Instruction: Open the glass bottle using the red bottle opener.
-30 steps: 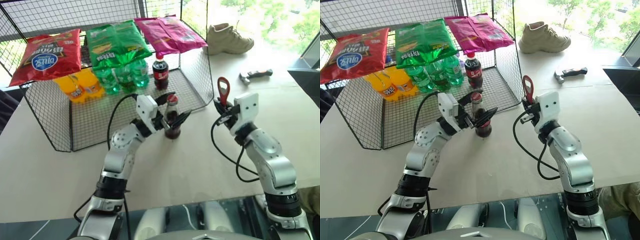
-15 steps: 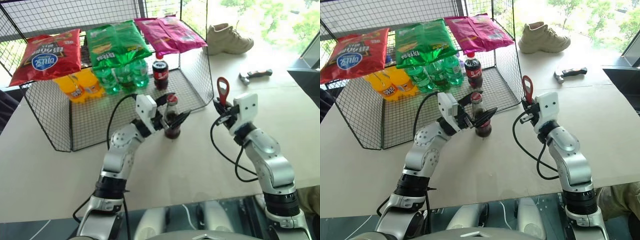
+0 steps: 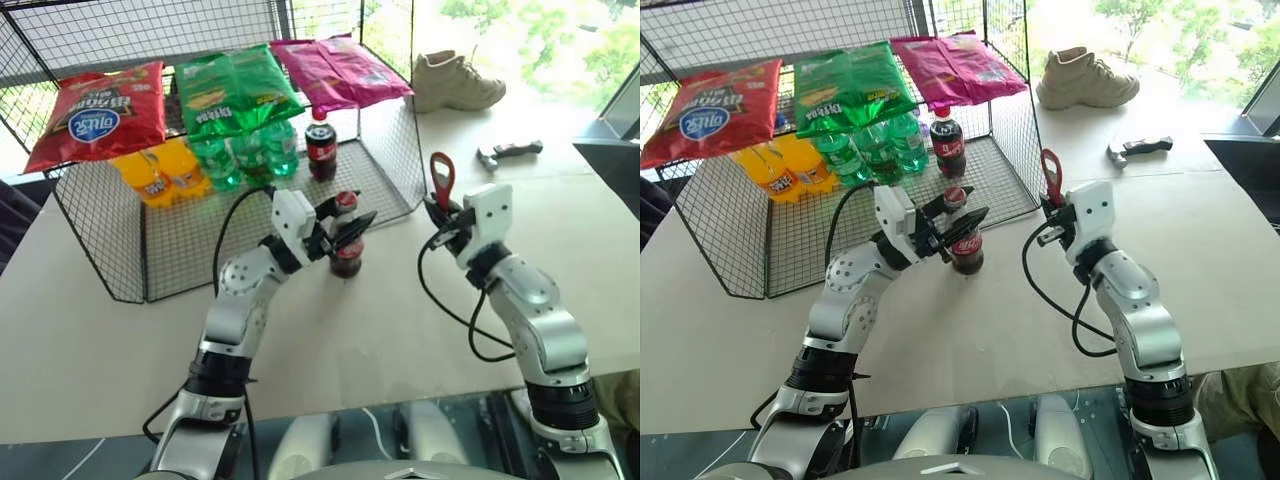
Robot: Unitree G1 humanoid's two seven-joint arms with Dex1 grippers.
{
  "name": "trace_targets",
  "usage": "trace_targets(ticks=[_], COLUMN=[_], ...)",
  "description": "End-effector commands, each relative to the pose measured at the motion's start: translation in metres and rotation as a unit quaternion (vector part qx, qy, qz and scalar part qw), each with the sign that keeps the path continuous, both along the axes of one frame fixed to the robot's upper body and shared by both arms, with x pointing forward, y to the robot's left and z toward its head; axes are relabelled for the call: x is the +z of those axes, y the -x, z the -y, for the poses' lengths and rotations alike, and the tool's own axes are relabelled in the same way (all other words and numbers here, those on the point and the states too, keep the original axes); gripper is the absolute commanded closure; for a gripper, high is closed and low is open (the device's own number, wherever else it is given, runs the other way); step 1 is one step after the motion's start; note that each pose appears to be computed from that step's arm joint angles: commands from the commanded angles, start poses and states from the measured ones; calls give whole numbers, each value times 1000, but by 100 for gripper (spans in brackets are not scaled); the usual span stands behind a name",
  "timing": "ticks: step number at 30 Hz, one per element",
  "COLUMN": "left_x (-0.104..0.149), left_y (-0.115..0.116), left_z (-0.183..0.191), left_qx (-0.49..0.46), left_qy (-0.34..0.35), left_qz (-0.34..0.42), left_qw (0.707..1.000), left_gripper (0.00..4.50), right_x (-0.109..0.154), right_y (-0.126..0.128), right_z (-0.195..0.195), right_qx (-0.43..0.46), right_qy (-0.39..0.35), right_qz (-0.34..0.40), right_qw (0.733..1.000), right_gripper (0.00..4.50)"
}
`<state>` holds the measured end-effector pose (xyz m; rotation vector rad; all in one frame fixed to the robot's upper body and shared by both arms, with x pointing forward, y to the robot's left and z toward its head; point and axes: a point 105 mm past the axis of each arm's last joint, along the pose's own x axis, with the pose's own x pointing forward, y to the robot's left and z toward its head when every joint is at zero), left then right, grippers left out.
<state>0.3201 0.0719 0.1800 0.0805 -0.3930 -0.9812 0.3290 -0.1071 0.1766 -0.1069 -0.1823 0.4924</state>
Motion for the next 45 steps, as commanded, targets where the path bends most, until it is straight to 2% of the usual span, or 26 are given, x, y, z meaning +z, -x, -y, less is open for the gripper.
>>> trace_targets(ticks=[1,8,10,11,13,14,38,41,43,45], left_x=[-19,-18,-13,-12,-10,-8,-3,-4,-4,-5], left_y=[-2,-4,-5,-5,-4,-4,0,-1,-1,-1], left_z=[-2,-5,-5,-5,-4,-4,-1,-1,-1,-1], left_qx=[8,18,20,20,13,13,-1,-1,0,0], left_qy=[-17,0,10,12,11,15,17,18,19,19], left_qz=[-29,-33,-29,-27,-24,-22,-11,-12,-13,-13], left_qw=[999,999,999,999,1000,1000,1000,1000,1000,1000], left_gripper=[282,282,181,157,52,36,36,123,215,223], right_x=[19,16,15,14,14,14,9,9,9,9], right_y=[7,8,8,8,7,7,7,7,7,7], right_z=[-17,-19,-19,-19,-18,-18,-16,-16,-16,-16], right_qx=[35,38,38,38,38,38,31,31,31,32], right_qy=[16,16,16,16,16,16,16,17,17,18], right_qz=[44,40,39,39,38,38,32,31,31,32], right_qw=[998,998,998,998,998,998,999,999,999,999], right_gripper=[450,450,450,450,450,450,450,450,450,450])
